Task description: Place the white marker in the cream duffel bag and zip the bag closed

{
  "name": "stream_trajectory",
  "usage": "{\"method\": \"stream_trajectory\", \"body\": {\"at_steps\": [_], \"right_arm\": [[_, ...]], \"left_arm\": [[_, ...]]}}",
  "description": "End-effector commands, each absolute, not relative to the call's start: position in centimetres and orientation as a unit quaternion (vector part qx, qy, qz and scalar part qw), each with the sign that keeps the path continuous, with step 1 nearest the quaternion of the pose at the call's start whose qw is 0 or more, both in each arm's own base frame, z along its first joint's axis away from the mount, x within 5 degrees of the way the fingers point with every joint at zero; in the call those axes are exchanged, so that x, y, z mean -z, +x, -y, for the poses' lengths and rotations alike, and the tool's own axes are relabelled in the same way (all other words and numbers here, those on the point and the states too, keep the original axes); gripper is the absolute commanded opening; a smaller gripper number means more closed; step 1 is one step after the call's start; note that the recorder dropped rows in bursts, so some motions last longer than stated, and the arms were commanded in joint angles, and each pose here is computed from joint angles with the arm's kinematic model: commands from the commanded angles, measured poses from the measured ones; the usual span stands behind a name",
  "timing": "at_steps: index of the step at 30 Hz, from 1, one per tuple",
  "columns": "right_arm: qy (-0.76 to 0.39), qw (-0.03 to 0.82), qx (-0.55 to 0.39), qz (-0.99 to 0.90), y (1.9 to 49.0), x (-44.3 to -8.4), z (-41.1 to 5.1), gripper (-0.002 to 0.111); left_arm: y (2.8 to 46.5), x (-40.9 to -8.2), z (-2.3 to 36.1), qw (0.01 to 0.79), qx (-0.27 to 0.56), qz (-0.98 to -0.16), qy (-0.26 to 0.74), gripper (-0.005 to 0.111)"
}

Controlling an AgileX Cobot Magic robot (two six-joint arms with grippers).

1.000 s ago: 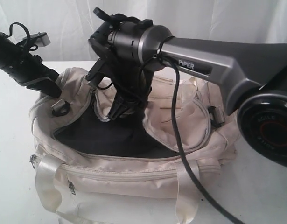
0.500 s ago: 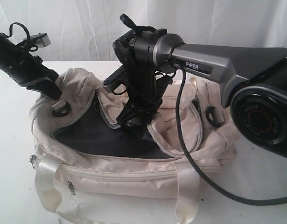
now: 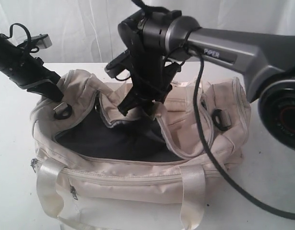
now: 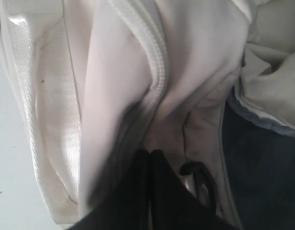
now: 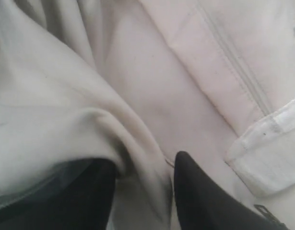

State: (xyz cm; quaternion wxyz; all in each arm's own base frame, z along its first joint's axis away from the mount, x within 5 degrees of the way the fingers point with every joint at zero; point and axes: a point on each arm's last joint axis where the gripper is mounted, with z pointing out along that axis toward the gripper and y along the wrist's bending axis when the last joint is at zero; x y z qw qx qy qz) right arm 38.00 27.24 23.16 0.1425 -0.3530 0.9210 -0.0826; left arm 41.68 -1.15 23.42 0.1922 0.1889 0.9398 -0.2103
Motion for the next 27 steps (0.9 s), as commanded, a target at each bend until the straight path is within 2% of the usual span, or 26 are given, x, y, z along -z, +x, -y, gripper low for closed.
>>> {"method": "stream_trajectory", "body": {"at_steps": [1, 11, 13, 17, 27], "right_arm": [[-0.341, 0.168, 0.061, -0.923, 37.4, -26.2, -26.5, 0.038], [-0.338, 0.174, 0.045, -0.924, 37.1, -26.9, -26.6, 0.038], [-0.342, 0.195, -0.012, -0.919, 36.9, -27.1, -27.9, 0.038], [-0.421, 0.231, -0.161, -0.862, 36.2, -27.0, -31.5, 0.038], [-0.457, 0.207, -0.162, -0.85, 37.3, -20.0, -33.9, 0.038]], "left_arm": [[41.4, -23.1, 1.2, 0.178, 0.217, -0.941, 0.189, 0.0], [41.4, -23.1, 1.3, 0.178, 0.219, -0.941, 0.188, 0.0], [41.4, -23.2, 1.3, 0.179, 0.221, -0.94, 0.187, 0.0], [41.4, -23.2, 1.3, 0.179, 0.221, -0.94, 0.187, 0.0], [41.4, -23.2, 1.4, 0.181, 0.225, -0.939, 0.184, 0.0]]}}
